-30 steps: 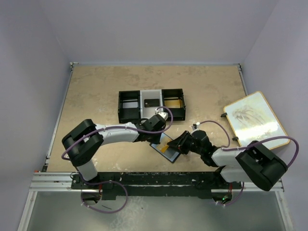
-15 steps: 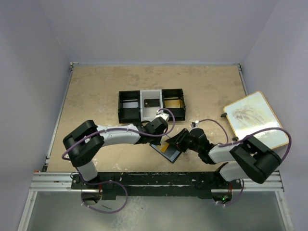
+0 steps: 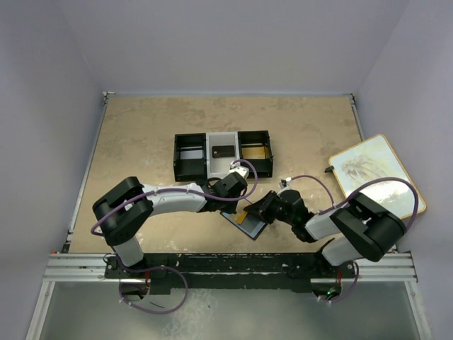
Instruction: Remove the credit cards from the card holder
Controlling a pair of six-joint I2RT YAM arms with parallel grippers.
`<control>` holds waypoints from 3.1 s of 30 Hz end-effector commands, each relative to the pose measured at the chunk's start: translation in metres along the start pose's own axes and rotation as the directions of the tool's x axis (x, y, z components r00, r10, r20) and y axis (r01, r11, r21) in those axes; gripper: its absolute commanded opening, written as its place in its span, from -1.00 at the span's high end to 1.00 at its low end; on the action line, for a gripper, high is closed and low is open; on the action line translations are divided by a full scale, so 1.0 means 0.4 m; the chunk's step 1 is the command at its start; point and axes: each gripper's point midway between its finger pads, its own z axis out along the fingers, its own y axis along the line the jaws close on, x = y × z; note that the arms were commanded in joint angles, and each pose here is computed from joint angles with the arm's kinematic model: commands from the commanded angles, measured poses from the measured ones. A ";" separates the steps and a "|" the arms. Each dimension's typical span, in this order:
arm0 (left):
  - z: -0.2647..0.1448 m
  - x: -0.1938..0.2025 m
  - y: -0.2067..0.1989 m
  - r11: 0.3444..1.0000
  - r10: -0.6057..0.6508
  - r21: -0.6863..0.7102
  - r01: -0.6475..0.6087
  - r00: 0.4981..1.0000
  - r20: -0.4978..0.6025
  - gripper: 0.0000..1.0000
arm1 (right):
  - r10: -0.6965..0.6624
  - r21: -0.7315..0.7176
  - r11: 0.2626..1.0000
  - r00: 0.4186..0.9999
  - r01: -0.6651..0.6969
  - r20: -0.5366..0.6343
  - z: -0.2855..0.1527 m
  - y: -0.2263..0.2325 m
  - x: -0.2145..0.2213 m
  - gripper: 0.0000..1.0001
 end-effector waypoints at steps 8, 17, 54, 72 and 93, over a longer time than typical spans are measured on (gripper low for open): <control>0.033 0.081 0.049 0.997 0.024 -0.071 -0.032 0.995 -0.100 0.98 | -0.063 -0.146 0.988 0.996 0.054 -0.058 0.005 0.048 0.026 0.86; 0.030 0.082 0.053 0.996 0.033 -0.077 -0.041 0.994 -0.104 1.00 | -0.055 -0.038 0.998 0.997 0.053 -0.056 -0.029 -0.019 0.029 0.92; 0.019 0.057 0.030 0.998 0.036 -0.043 -0.040 0.995 -0.090 1.00 | -0.030 -0.074 0.997 0.999 0.029 -0.018 -0.010 0.037 0.020 0.50; 0.014 0.054 0.036 0.998 0.035 -0.055 -0.040 0.996 -0.085 1.00 | -0.027 0.003 1.000 0.999 0.027 0.028 -0.051 0.007 0.005 1.00; -0.105 -0.079 0.046 0.996 -0.015 -0.080 0.024 0.993 0.113 0.78 | -0.362 0.059 0.927 0.840 0.371 0.404 -0.204 0.149 -0.181 1.00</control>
